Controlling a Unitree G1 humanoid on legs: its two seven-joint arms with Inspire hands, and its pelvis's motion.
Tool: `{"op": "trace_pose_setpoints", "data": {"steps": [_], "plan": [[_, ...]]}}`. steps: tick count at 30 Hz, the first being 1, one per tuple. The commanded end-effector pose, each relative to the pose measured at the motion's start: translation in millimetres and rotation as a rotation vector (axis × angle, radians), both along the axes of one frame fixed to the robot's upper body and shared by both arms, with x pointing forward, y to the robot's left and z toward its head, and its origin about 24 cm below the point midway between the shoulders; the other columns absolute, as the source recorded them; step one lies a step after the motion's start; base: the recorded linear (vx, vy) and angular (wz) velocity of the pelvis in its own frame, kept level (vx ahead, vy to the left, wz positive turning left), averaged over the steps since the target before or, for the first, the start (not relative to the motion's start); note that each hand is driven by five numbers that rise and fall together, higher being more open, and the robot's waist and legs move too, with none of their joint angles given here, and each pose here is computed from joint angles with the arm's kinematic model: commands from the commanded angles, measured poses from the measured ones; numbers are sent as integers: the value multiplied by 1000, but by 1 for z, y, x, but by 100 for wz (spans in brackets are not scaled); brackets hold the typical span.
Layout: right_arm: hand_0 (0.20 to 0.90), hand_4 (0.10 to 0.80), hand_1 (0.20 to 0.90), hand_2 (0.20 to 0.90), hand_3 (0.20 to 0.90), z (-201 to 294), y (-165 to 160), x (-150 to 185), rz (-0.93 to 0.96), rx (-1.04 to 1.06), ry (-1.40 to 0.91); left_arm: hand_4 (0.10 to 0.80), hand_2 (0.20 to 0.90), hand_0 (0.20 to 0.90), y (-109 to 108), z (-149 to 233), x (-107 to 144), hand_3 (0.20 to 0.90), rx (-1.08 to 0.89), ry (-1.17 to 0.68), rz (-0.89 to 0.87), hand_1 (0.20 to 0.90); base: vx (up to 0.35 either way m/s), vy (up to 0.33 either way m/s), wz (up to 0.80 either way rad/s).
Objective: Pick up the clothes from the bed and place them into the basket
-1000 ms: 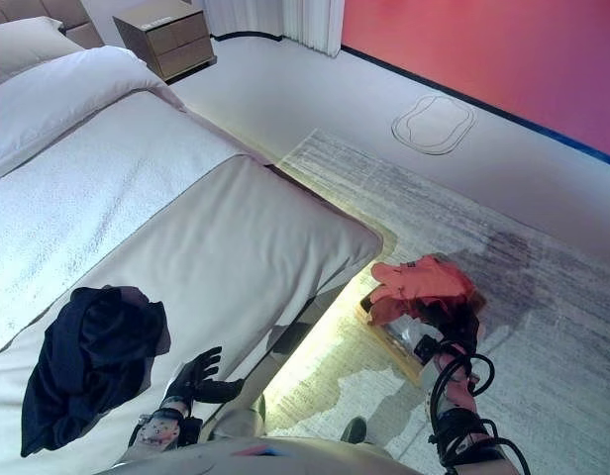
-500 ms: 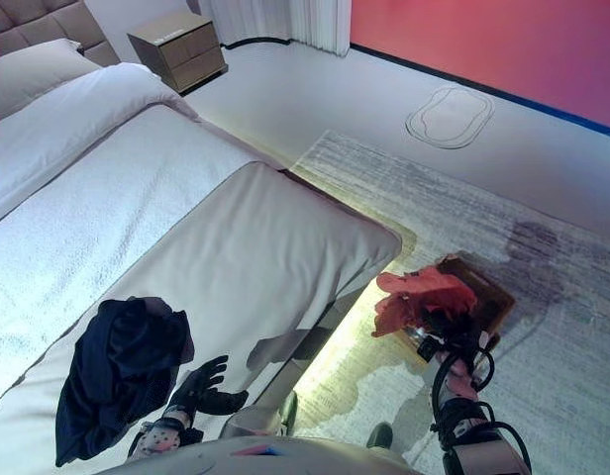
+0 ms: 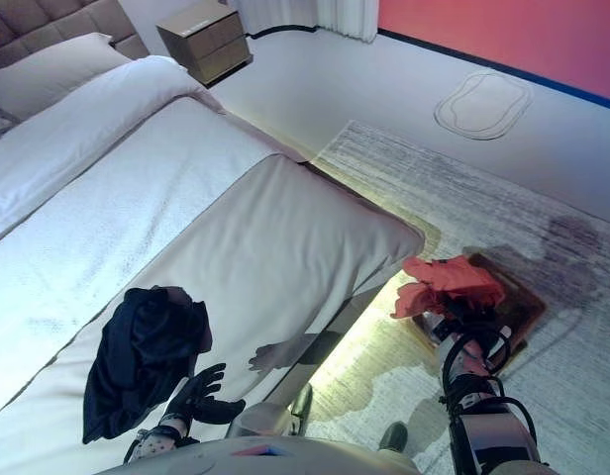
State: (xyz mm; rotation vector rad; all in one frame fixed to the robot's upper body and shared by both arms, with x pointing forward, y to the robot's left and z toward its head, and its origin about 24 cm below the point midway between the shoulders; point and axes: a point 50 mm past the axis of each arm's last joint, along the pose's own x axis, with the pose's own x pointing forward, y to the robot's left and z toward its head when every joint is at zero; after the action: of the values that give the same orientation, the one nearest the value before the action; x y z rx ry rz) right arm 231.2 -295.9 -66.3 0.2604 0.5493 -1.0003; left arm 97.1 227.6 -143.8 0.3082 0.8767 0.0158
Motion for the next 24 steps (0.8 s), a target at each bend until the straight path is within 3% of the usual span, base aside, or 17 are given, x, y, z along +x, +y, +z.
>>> {"op": "trace_pose_setpoints", "data": {"steps": [1, 14, 24], "plan": [[300, 100, 300, 300, 200, 66, -42, 39, -80, -145, -207, 800, 900, 900, 7, 13, 25, 900, 35, -119, -71, 900, -4, -27, 12], [300, 100, 300, 300, 200, 82, -83, 15, -347, -272, -112, 800, 900, 900, -3, 15, 31, 900, -4, -158, -83, 900, -6, -6, 2], [300, 100, 300, 300, 200, 60, -94, -15, -368, -237, -3, 800, 900, 900, 3, 17, 34, 900, 13, -150, -77, 900, 17, -33, -1]]}}
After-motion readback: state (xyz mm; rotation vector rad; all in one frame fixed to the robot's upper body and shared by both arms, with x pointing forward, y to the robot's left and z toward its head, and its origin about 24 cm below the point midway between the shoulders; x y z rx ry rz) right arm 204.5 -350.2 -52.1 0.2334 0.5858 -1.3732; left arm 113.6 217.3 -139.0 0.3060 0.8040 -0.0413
